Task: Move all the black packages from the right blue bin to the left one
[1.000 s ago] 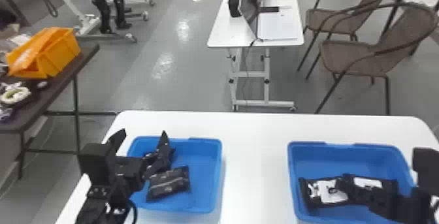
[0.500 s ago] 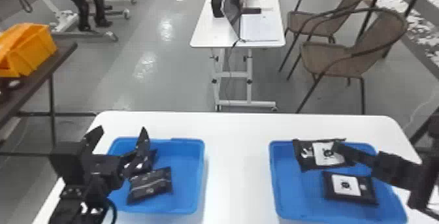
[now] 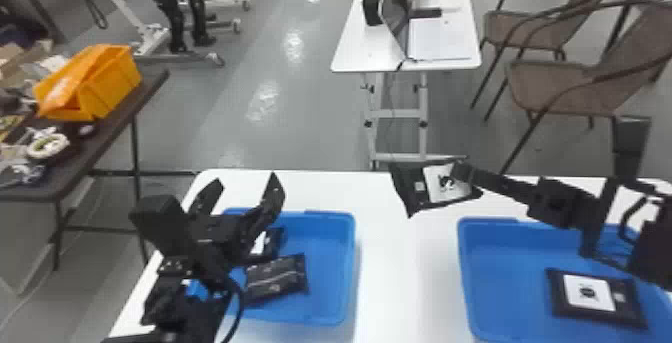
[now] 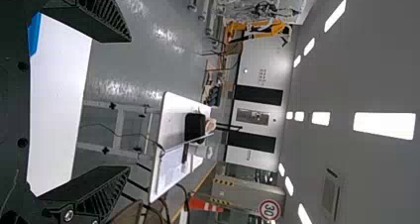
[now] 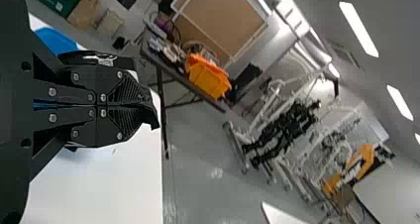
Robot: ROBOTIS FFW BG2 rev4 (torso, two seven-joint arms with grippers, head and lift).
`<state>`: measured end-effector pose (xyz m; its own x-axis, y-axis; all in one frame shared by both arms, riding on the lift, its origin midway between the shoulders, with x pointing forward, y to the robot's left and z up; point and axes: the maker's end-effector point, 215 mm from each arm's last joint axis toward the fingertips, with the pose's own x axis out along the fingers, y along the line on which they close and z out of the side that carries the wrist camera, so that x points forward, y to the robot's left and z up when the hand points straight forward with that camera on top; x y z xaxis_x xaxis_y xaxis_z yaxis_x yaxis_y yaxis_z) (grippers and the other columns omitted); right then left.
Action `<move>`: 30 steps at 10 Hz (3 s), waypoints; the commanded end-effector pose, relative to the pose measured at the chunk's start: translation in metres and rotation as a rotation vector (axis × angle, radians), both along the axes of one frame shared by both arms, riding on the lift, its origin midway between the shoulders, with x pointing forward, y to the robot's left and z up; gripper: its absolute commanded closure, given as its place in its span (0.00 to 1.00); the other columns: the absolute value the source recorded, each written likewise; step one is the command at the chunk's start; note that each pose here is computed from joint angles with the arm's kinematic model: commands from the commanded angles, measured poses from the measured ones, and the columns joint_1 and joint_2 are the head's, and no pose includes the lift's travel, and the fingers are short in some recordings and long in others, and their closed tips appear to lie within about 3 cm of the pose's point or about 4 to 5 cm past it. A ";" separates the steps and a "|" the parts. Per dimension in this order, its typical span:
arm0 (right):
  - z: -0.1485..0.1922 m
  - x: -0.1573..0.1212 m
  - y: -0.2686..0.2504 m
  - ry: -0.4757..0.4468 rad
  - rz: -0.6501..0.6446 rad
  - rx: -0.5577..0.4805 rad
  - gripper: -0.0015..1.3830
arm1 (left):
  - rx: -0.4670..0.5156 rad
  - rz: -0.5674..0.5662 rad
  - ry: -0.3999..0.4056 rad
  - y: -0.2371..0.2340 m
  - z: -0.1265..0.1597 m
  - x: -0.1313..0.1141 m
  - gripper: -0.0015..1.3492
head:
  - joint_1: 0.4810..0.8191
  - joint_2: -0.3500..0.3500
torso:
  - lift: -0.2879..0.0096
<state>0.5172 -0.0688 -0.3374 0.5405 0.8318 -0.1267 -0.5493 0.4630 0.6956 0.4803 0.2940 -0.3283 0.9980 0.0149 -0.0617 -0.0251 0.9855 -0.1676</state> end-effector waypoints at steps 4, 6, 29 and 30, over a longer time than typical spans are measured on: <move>0.018 0.015 0.062 -0.070 0.129 0.053 0.81 | -0.515 -0.240 0.027 -0.101 0.022 0.025 0.06 | 0.63 0.82 | 0.83; 0.023 0.018 0.068 -0.082 0.134 0.066 0.81 | -0.571 -0.345 0.063 -0.134 0.027 0.026 0.05 | 0.63 0.78 | 0.83; -0.082 -0.017 -0.111 -0.021 -0.298 -0.277 0.23 | 0.374 0.040 0.371 0.039 -0.102 -0.040 0.90 | 0.63 0.78 | 0.83; -0.084 -0.021 -0.119 -0.017 -0.313 -0.313 0.23 | 0.358 0.039 0.403 0.036 -0.109 -0.046 0.71 | 0.63 0.77 | 0.83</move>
